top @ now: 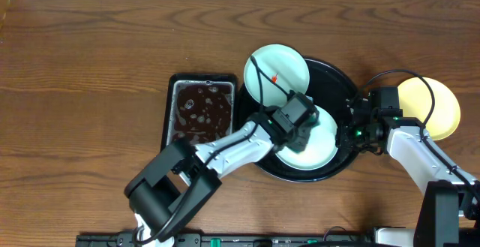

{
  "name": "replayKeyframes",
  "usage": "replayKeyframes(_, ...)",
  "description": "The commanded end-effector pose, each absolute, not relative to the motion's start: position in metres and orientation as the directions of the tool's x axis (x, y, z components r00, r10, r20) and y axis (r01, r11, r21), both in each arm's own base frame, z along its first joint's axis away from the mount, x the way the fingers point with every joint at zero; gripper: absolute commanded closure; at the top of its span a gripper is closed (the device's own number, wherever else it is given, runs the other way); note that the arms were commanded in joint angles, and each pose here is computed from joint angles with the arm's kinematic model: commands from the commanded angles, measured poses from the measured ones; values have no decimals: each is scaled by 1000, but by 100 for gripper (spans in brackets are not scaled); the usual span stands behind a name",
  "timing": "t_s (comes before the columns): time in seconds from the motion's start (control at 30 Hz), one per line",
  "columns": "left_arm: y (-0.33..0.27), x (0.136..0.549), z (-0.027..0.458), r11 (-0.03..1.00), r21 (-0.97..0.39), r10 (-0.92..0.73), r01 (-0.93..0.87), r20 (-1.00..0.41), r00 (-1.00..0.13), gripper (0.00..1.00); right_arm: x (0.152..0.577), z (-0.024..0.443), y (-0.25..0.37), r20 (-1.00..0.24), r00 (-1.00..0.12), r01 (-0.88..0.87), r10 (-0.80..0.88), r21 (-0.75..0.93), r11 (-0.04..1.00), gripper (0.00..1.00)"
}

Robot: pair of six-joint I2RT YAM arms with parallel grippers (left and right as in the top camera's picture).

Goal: Clean dirty plates on tray and stack at the side
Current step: 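Scrub the held pale green plate with the sponge in the left gripper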

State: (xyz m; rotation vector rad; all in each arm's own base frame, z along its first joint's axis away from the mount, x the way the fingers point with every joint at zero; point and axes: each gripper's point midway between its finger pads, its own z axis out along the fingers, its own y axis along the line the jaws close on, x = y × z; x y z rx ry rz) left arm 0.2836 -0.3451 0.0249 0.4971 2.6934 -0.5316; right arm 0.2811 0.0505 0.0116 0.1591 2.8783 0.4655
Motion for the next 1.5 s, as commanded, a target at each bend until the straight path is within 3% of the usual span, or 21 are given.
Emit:
replayKeyframes(0.0,-317,293,28,906,-239,235,350,-403,-885,93,282,11,51,-202,-970,66,135,315,947,99)
replayKeyframes(0.23,-333,308,100,861,-324,159,391,-559,-814,93,282,11,51,-203,-970,66,135,315,947,99)
replayKeyframes(0.63,-366,289,50,816,-375,232,440,-485,-843,92,282,11,51,-200,-969,73,142,316,946,99)
replayKeyframes(0.87,-337,287,12,886,-256,265,387,-407,-874,92,282,11,51,-200,-969,73,142,316,946,99)
replayKeyframes(1.0,-318,293,25,900,-212,269,380,-415,-869,92,283,11,51,-203,-969,72,142,317,946,99)
replayKeyframes(1.2,-312,299,86,887,-261,213,380,-499,-840,92,285,12,51,-211,-967,69,142,317,946,99)
replayKeyframes(1.23,-311,298,95,884,-267,207,383,-511,-834,92,285,12,51,-212,-967,69,142,317,946,93)
replayKeyframes(1.3,-306,297,112,881,-276,193,383,-531,-825,92,286,12,51,-216,-966,67,141,317,946,71)
replayKeyframes(1.33,-303,298,119,882,-277,187,382,-538,-822,92,287,12,51,-222,-965,65,141,318,946,65)
replayKeyframes(1.47,-273,306,133,907,-275,134,320,-531,-837,92,294,14,51,-251,-958,56,142,320,946,63)
